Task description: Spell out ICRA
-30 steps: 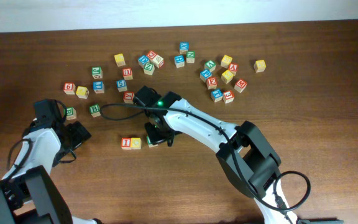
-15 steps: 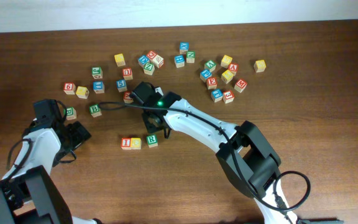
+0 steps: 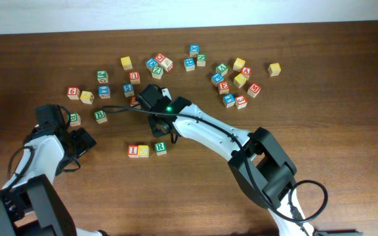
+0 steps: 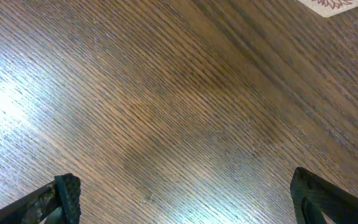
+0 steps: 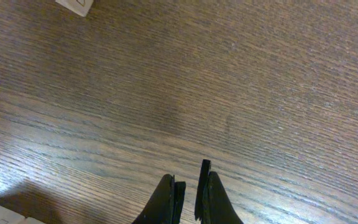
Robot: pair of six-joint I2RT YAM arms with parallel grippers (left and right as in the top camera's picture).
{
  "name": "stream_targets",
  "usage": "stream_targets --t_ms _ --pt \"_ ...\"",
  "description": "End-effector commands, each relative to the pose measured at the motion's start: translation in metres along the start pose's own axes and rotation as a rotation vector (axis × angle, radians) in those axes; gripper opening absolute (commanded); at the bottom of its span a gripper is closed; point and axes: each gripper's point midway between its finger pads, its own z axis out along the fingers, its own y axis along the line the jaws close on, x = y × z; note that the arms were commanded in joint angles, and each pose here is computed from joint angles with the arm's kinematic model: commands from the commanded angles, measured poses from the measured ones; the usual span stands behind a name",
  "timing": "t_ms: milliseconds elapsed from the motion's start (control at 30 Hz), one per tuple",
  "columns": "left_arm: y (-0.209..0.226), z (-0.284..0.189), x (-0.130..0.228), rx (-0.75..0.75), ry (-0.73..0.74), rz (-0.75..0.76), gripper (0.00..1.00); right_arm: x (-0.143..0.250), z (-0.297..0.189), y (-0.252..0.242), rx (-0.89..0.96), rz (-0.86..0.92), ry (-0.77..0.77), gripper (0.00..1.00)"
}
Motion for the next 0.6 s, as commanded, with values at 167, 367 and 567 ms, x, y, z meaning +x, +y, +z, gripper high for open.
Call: stream_targets --t_ms 167,367,567 --pt "0.0034 -0.0013 0.0002 -0.007 -0.005 -0.008 0.99 0.0108 0.0033 0.0100 -0.039 -0.006 0.039 0.05" --pt "0.0031 -0.0014 0.0002 -0.007 -0.005 -0.007 0.99 0.0143 0.0041 0.0080 -0.032 -0.007 0.051 0.05" --pt "0.0031 -0.0014 0.0002 -0.007 -0.005 -0.007 0.99 0.0077 0.0042 0.0113 -0.045 -0.004 0.024 0.05"
